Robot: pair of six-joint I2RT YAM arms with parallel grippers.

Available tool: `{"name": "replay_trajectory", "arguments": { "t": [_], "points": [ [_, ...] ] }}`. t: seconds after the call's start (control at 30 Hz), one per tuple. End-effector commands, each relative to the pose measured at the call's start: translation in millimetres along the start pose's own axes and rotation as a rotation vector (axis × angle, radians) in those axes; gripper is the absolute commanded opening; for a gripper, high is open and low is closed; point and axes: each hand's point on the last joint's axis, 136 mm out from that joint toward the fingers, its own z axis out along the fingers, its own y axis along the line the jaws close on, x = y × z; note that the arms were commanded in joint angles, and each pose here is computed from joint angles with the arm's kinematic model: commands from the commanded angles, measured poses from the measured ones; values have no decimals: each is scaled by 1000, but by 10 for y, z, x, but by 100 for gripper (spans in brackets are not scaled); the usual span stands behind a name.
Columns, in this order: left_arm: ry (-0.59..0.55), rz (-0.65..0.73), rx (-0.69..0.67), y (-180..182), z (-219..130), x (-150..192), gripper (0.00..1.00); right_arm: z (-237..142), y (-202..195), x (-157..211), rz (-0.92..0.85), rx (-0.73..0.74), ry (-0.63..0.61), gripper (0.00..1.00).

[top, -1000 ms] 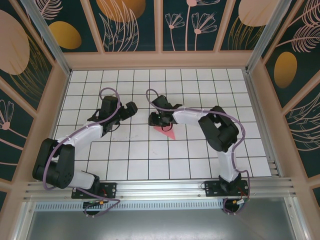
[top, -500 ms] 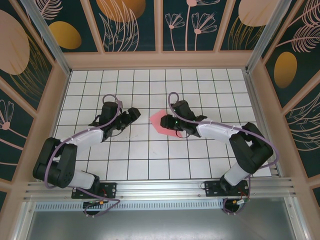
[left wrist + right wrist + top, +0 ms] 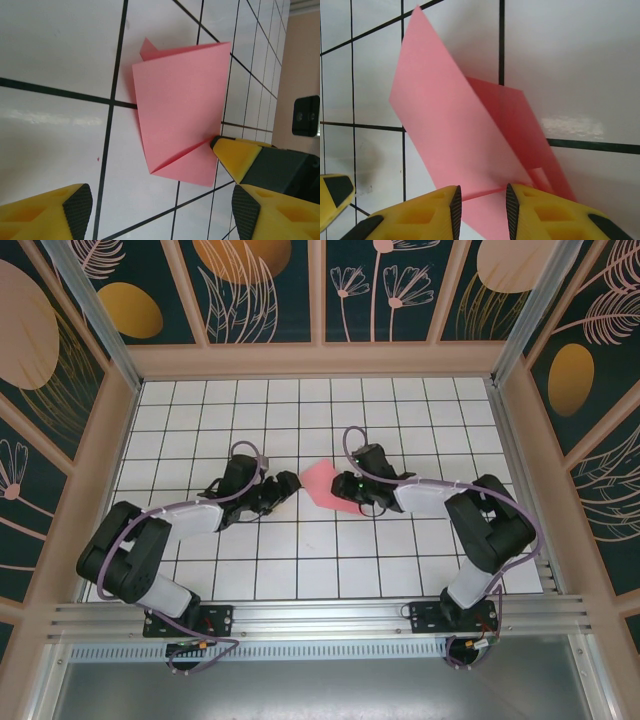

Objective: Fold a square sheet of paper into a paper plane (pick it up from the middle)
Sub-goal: Rotate the paper at the center of the table, then fold the wing for the fifth time at the center of the table.

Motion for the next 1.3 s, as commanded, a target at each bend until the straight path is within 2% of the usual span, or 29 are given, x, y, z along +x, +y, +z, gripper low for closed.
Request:
{"name": "replay_trajectory", "arguments": {
  "t": [0.0,0.23,0.53,0.77,0.93,1.27],
  "points": [
    [18,-8,48,-133,61,39,76,58,-92,47,40,-37,12,33],
    [53,-31,75,-213,139,122,75,63,-186,173,115,-81,45,33],
    [111,-37,114,-385,295,218,75,-39,-368,106,256,-180,45,33],
    [142,-55,117,-469,423,245,69,-56,-384,134,281,-210,60,33],
    [168,-88,65,-338,565,285,66,-52,-389,144,291,-223,68,32],
    [222,-83,53,-350,731,364,58,-41,-419,152,303,-241,76,32]
  ]
}}
